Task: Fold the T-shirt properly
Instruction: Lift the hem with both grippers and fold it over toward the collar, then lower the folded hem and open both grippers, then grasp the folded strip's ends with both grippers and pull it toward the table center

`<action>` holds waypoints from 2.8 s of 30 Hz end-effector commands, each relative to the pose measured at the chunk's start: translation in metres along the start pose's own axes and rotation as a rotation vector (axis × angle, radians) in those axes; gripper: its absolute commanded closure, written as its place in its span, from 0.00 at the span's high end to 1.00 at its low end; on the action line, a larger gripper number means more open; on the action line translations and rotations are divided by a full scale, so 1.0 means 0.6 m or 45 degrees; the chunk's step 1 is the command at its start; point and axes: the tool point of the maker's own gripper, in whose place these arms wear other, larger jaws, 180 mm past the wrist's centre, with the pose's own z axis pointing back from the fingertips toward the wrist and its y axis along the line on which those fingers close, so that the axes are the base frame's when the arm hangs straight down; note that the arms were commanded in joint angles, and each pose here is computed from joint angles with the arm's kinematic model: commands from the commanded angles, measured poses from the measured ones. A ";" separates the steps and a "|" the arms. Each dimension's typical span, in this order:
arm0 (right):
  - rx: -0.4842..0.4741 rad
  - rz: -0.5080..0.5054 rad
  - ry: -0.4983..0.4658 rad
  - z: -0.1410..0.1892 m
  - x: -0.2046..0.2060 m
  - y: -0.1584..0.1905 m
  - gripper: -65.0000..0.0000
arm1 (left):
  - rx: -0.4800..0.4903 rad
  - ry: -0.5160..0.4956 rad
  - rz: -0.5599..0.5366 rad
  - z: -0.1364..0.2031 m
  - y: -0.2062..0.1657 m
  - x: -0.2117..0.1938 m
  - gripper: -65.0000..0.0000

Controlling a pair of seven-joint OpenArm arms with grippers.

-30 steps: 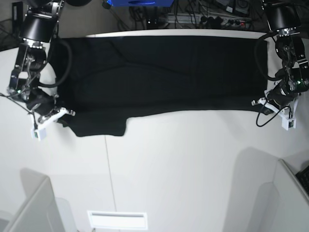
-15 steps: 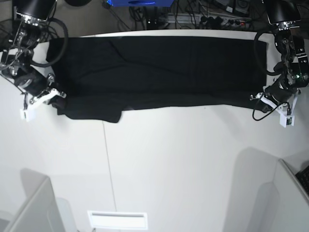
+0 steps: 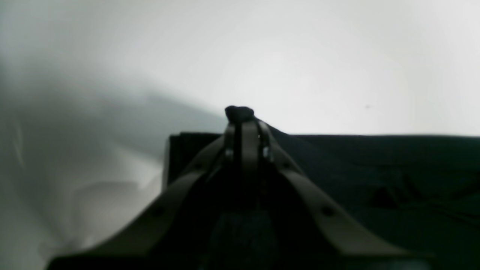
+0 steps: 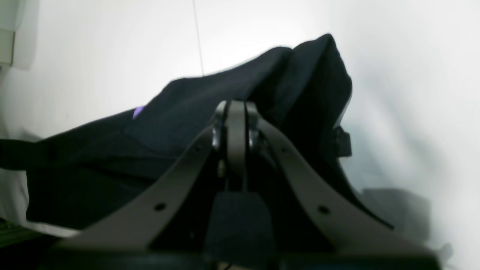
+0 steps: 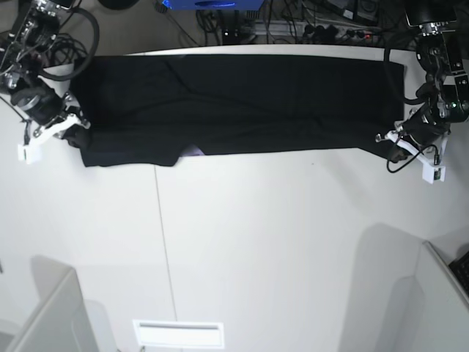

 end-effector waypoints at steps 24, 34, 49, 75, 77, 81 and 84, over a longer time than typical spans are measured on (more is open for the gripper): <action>-0.045 -0.078 0.094 0.037 -0.071 -0.006 0.00 | 0.113 0.030 -0.117 0.054 0.048 -0.020 0.00; -0.072 -0.140 0.118 0.038 -0.084 -0.013 0.00 | 0.109 0.043 -0.119 0.051 0.047 -0.024 0.00; -0.088 -0.161 0.094 0.040 -0.076 -0.018 0.31 | 0.131 0.169 -0.130 0.060 0.057 -0.053 0.61; -0.353 0.292 0.275 -0.098 -0.125 -0.032 0.00 | 0.164 0.260 0.118 -0.013 0.064 -0.189 0.00; -0.351 0.280 0.270 -0.110 -0.121 -0.036 0.00 | 0.173 0.285 0.124 -0.028 0.069 -0.202 0.00; -0.378 0.252 0.293 -0.140 -0.109 -0.055 0.00 | 0.180 0.268 0.181 -0.062 0.079 -0.178 0.00; -0.425 0.287 0.256 -0.161 -0.078 -0.065 0.00 | 0.170 0.228 0.216 -0.085 0.079 -0.140 0.00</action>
